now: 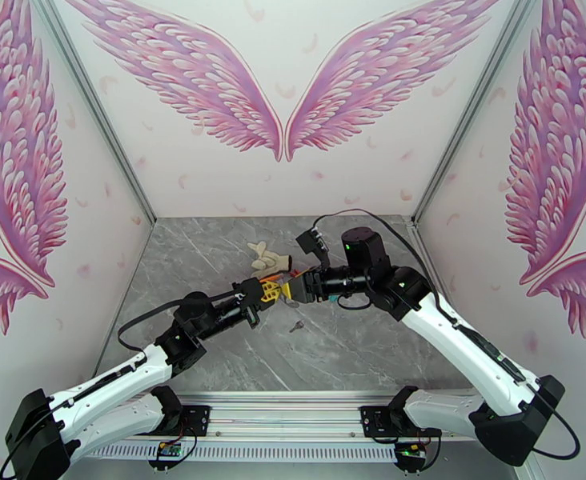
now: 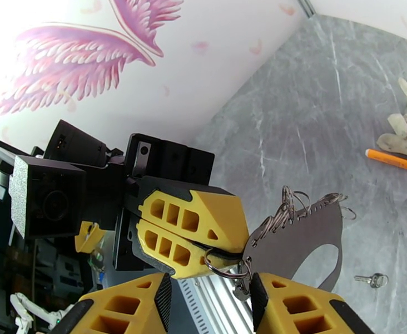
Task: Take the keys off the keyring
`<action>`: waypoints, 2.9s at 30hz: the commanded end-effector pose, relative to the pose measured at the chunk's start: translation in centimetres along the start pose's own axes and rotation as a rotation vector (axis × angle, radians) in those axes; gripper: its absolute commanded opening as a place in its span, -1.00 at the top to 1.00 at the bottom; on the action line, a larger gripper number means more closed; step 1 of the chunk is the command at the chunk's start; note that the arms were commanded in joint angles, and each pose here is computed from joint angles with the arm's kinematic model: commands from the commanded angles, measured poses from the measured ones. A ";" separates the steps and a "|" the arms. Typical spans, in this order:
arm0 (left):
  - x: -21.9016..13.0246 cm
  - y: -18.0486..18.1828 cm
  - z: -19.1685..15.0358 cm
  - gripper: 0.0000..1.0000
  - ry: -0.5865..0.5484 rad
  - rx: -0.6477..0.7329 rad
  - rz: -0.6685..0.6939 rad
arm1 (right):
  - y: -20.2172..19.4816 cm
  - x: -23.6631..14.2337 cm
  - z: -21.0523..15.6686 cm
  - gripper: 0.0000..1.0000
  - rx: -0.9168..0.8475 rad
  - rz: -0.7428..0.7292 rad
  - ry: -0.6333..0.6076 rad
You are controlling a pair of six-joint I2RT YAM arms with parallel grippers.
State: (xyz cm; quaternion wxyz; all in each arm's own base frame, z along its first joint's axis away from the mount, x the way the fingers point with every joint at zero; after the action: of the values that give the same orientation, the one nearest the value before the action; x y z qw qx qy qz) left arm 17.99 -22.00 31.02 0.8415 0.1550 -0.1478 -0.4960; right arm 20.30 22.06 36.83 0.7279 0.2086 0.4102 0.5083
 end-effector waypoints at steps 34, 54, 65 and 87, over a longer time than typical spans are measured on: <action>0.4 0.9 2.4 1.00 -0.072 0.035 0.031 | -1.2 0.3 0.2 0.63 0.065 0.014 -0.028; 0.4 0.9 1.7 1.00 -0.041 0.035 0.050 | -1.4 0.3 0.4 1.00 0.059 -0.013 -0.033; 0.1 0.8 1.1 1.00 -0.030 0.022 0.072 | -1.4 0.2 0.5 1.00 0.034 -0.028 -0.033; -0.1 0.2 -0.1 0.76 0.008 0.014 0.045 | 0.1 -1.1 0.5 1.00 -0.097 -0.028 -0.058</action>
State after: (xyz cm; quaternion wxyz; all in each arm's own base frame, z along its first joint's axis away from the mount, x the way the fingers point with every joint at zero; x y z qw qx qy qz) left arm 18.33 -22.07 31.09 0.8506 0.1603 -0.1525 -0.4769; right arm 21.15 21.70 35.64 0.7432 0.1931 0.3974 0.5025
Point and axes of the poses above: each hand's point on the last joint's axis, 136 mm out from that joint toward the fingers, its own x axis out along the fingers, its own y axis along the line the jaws close on, z = x × y, the point moved 8 cm from there along -x, back along the fingers, and after that the axes turned 9 degrees about x, right-handed, at the moved point
